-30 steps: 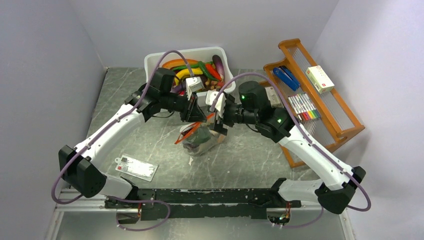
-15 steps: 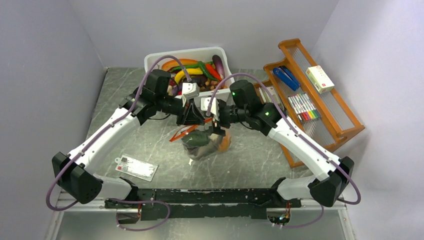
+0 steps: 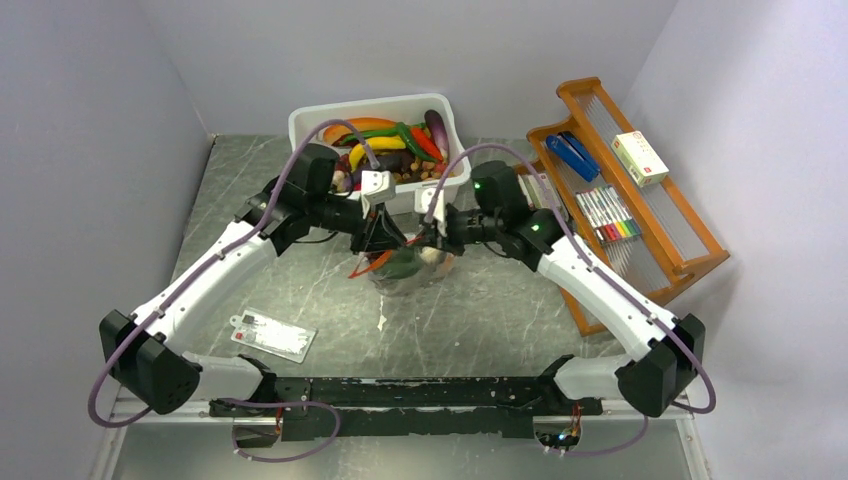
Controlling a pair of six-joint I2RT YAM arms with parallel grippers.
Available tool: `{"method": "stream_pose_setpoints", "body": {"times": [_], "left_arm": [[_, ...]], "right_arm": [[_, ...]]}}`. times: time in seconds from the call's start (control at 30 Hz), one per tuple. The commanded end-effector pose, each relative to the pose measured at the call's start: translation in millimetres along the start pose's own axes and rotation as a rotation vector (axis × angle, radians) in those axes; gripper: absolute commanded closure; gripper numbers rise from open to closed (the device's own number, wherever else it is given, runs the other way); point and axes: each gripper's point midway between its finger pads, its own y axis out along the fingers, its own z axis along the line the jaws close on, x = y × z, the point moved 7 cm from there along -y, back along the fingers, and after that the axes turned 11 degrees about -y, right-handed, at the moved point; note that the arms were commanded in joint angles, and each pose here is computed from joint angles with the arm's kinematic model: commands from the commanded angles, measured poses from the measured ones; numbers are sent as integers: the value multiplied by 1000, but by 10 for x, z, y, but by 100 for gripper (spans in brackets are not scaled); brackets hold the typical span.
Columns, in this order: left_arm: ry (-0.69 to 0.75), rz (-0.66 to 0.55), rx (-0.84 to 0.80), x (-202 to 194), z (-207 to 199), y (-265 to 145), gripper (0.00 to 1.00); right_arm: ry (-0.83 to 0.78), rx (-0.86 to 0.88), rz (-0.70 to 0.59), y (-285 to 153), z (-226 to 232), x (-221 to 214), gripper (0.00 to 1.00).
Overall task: Place the food in the zip-top bag and seal the zipper
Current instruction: Zip the zipper food storage bag at the center of the board.
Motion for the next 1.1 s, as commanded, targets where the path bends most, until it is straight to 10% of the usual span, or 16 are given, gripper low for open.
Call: {"method": "stream_pose_setpoints", "body": {"times": [0.0, 1.07], "left_arm": [[2, 9, -13, -106, -220, -130, 93], [-88, 83, 360, -440, -234, -487, 93]], "right_arm": [[40, -227, -15, -327, -273, -120, 100], [225, -450, 22, -594, -509, -657, 100]]}}
